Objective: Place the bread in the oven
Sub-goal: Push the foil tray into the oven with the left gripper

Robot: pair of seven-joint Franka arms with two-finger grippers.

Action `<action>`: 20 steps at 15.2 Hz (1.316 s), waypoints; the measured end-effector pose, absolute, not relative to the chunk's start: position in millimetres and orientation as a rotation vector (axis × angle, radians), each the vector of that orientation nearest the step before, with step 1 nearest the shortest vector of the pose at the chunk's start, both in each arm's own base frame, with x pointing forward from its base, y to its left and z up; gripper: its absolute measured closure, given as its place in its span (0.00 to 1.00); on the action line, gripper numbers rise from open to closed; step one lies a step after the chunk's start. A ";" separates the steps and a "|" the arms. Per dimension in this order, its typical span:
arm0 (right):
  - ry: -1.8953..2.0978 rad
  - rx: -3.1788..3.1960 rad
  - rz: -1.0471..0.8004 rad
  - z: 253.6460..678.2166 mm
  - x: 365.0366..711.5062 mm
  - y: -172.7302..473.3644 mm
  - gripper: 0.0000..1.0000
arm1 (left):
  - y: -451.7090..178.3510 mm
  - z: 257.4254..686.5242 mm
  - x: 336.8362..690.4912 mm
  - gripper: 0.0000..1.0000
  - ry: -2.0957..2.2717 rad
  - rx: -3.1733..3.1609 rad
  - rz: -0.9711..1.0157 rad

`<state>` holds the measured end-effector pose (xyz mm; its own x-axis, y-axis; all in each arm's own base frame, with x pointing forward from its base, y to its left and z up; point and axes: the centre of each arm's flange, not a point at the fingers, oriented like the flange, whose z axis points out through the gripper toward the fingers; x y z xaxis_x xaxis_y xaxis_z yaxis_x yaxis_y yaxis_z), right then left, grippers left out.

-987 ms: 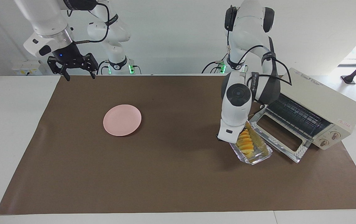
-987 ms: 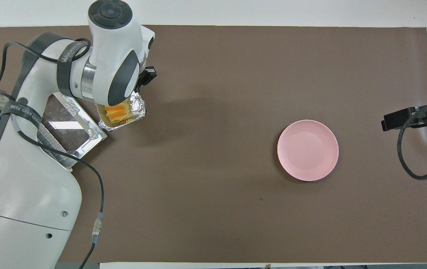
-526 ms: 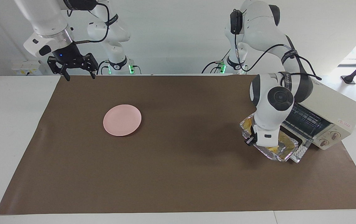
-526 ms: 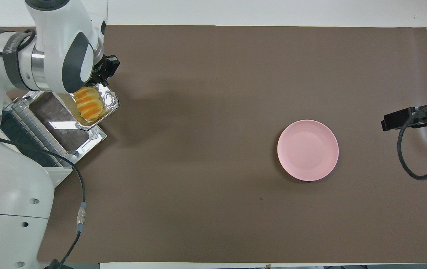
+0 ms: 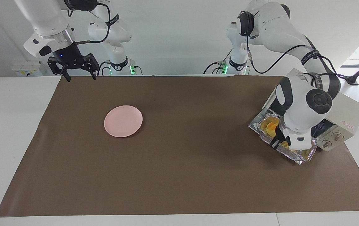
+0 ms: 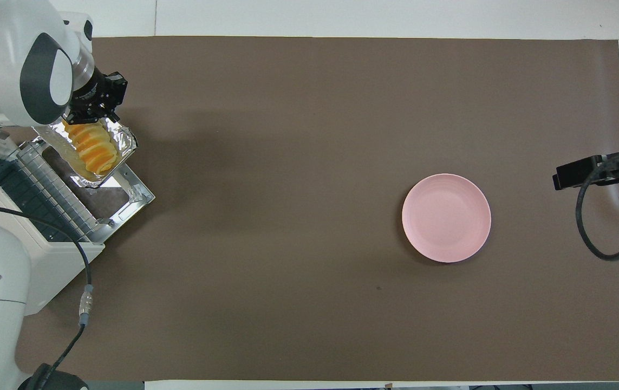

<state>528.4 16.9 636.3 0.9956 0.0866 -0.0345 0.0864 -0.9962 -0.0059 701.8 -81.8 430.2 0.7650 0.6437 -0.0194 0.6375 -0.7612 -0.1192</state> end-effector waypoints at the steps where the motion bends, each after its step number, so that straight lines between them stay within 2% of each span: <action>1: -0.136 -3.134 0.054 636.3 528.4 16.9 0.00 | -72.4 432.5 699.9 0.98 -1.062 -2.847 0.095; 6: -0.136 -3.134 0.054 636.3 528.4 16.9 0.00 | -46.1 437.4 681.4 0.98 -1.122 -2.840 0.147; 20: -0.136 -3.134 0.054 636.3 528.3 16.9 0.00 | -25.5 419.5 642.0 0.98 -1.168 -2.840 0.250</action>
<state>528.3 16.9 636.3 0.9956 0.0866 -0.0345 0.0864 -0.9962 -0.0059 642.0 -25.5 419.5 0.6998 0.7030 -0.1264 0.6932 -0.7111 -0.1173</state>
